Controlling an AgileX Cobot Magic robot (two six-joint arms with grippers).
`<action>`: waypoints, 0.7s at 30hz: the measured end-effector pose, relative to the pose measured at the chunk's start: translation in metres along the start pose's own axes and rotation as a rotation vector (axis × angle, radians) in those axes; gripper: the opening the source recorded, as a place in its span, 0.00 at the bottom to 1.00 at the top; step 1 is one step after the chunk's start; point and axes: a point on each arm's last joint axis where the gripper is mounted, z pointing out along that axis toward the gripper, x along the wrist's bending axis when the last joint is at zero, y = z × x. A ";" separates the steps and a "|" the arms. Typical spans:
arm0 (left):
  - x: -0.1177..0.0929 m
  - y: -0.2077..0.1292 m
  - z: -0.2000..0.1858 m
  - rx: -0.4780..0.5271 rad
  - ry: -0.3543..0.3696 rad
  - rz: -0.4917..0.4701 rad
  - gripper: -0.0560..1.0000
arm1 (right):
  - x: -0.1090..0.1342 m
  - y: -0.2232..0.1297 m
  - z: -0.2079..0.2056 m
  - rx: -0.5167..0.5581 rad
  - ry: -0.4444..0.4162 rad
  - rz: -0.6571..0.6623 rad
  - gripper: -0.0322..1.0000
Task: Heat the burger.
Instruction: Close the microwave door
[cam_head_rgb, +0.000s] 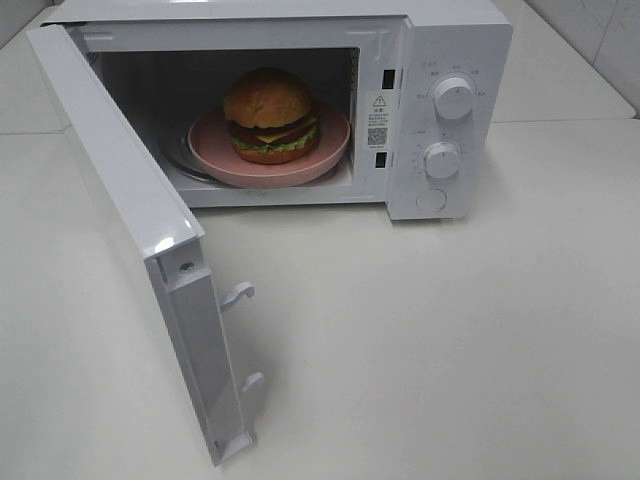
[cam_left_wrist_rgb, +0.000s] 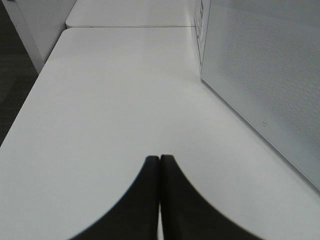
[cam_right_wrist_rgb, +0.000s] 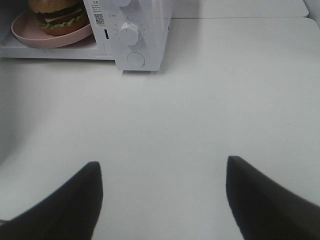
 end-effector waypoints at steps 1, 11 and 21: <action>0.000 0.000 0.000 0.000 0.000 0.000 0.05 | 0.000 0.000 0.000 0.000 0.000 0.000 0.67; 0.000 0.000 0.000 0.000 0.000 0.000 0.05 | 0.000 0.000 0.000 0.000 0.000 -0.001 0.67; -0.002 0.016 0.001 -0.094 -0.018 0.057 0.05 | 0.000 0.000 0.000 0.000 0.000 -0.001 0.67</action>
